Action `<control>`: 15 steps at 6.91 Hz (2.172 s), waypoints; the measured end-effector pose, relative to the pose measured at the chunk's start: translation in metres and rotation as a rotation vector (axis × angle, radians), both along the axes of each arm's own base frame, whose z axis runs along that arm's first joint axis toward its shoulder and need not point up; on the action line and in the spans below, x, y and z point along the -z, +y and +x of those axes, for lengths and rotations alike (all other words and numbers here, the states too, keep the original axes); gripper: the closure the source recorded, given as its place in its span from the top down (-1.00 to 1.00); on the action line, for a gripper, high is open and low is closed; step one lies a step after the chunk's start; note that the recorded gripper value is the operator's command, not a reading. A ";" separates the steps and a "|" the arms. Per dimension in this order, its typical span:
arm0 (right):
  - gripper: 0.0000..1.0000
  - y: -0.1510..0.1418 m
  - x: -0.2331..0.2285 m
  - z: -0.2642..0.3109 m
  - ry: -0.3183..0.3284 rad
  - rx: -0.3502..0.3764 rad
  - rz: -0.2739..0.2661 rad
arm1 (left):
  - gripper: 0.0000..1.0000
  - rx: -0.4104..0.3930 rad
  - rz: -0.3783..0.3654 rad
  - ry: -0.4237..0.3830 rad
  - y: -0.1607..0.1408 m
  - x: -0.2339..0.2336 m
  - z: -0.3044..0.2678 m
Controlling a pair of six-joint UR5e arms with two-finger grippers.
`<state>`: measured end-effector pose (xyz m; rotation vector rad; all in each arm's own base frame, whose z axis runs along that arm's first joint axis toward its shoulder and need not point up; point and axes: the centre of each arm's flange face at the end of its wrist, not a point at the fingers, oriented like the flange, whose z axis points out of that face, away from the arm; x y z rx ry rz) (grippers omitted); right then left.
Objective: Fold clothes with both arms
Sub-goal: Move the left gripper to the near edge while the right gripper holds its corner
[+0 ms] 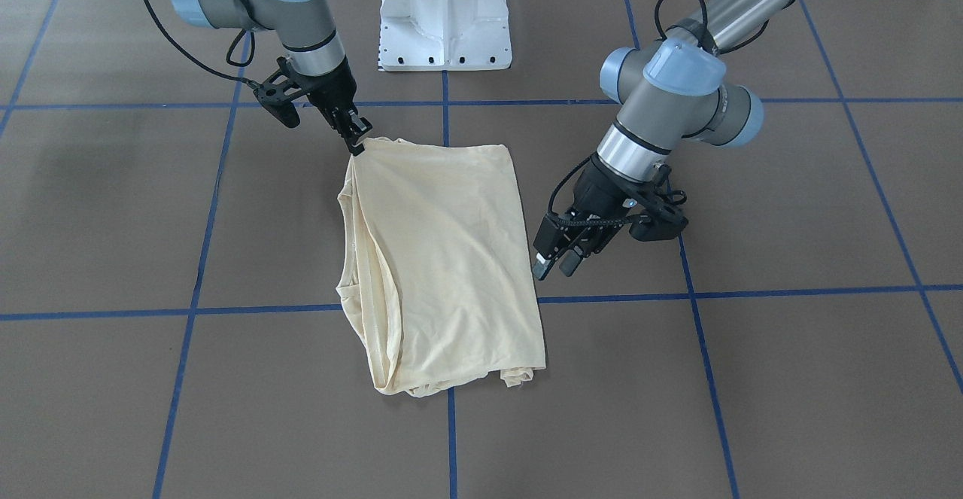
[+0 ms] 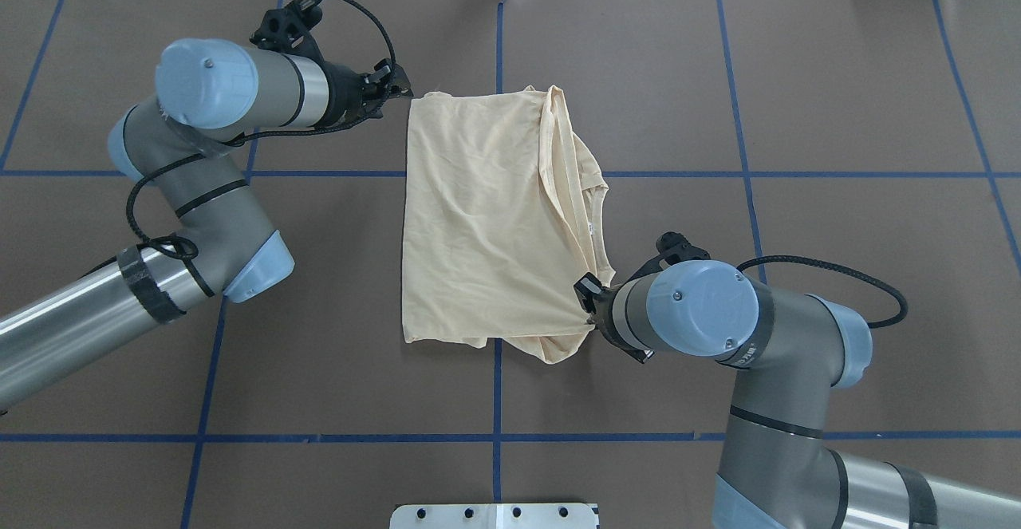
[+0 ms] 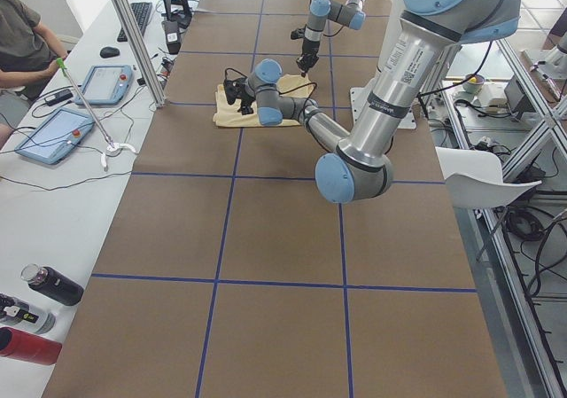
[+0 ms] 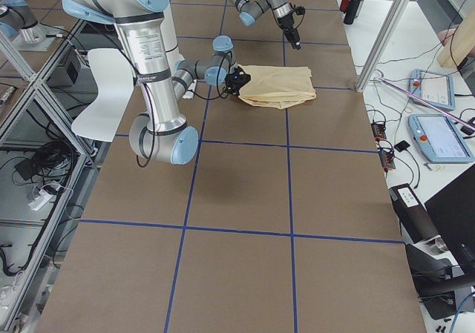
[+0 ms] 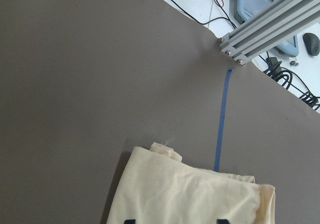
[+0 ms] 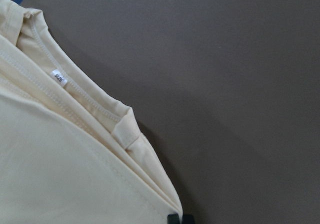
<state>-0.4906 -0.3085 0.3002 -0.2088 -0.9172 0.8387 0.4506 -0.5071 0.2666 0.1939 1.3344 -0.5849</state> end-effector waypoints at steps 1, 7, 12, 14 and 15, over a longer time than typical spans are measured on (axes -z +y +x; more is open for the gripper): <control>-1.00 0.013 -0.004 0.007 -0.002 0.011 -0.009 | 0.97 -0.048 -0.042 0.018 0.043 0.010 0.009; -1.00 0.042 -0.014 0.022 -0.006 0.019 -0.057 | 0.62 -0.141 -0.347 -0.015 0.228 0.008 0.101; -1.00 0.042 -0.013 0.022 -0.007 0.020 -0.056 | -0.18 -0.133 -0.408 -0.019 0.251 -0.001 0.125; -1.00 0.043 -0.012 0.023 -0.009 0.020 -0.056 | -0.63 -0.136 -0.416 -0.013 0.255 0.002 0.128; -1.00 0.043 -0.012 0.023 -0.009 0.020 -0.056 | -1.00 -0.136 -0.417 -0.015 0.255 0.001 0.128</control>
